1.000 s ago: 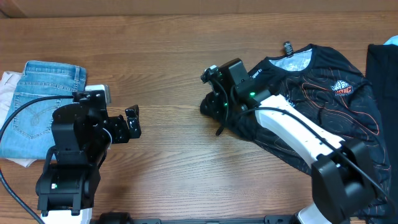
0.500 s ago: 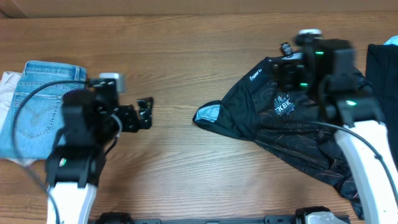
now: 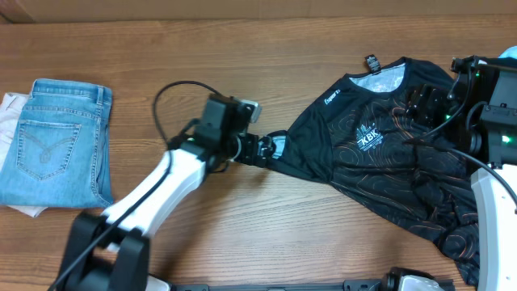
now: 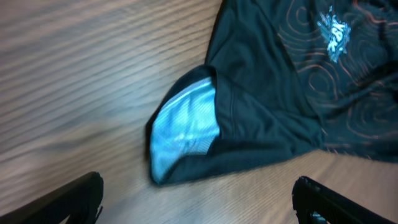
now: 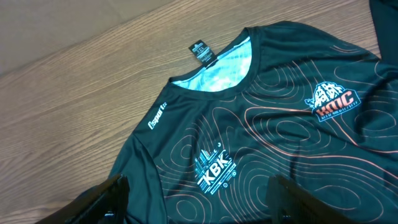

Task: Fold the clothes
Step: 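Grasp the jersey's left sleeve with the left gripper and pull left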

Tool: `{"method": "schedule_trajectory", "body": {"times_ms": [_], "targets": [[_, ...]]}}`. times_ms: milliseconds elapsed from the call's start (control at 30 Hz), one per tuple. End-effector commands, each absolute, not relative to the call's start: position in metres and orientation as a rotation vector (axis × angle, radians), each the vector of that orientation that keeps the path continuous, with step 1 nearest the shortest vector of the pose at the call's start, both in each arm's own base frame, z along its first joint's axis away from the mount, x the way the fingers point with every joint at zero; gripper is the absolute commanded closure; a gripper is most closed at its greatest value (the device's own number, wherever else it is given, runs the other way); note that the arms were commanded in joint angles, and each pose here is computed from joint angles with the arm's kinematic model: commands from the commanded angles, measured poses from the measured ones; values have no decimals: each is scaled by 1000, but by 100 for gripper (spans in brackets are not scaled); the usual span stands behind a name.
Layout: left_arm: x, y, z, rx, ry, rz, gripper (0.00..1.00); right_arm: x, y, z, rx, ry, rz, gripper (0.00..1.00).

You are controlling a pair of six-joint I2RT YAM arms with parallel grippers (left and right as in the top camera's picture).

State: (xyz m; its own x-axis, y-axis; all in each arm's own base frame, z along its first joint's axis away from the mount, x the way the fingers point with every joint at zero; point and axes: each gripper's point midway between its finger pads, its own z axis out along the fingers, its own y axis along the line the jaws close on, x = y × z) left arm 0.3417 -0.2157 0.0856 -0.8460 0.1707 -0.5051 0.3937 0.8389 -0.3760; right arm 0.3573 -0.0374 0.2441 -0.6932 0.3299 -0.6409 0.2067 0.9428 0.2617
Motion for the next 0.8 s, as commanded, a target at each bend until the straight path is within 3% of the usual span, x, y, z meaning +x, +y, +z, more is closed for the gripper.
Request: {"method": "schedule_trajectory", "body": {"times_ms": [0,267,333,400,500,533,567,767], "targets": [[349,-227,61,313,2616,-709,0,356,-38,258,379,2319,216,25],[341,-237,23,195,2737,-812,0,355,-38,257,380,2323,216,25],[338,-240,23,204,2742,-845,14,355,-38,257,380,2323,216,25],[337,-241,23,206,2742,-855,38,355,-38,257,380,2323,216,25],[336,-242,25,211,2742,-873,84,355,-38,257,380,2323,216,25],[335,-243,25,213,2742,-880,92,355,-38,257,380,2323,216,25],[335,-243,25,214,2743,-883,96,355,-38,257,380,2323,216,25],[345,-233,34,176,2715,-867,96,355,-38,257,380,2324,216,25]]}}
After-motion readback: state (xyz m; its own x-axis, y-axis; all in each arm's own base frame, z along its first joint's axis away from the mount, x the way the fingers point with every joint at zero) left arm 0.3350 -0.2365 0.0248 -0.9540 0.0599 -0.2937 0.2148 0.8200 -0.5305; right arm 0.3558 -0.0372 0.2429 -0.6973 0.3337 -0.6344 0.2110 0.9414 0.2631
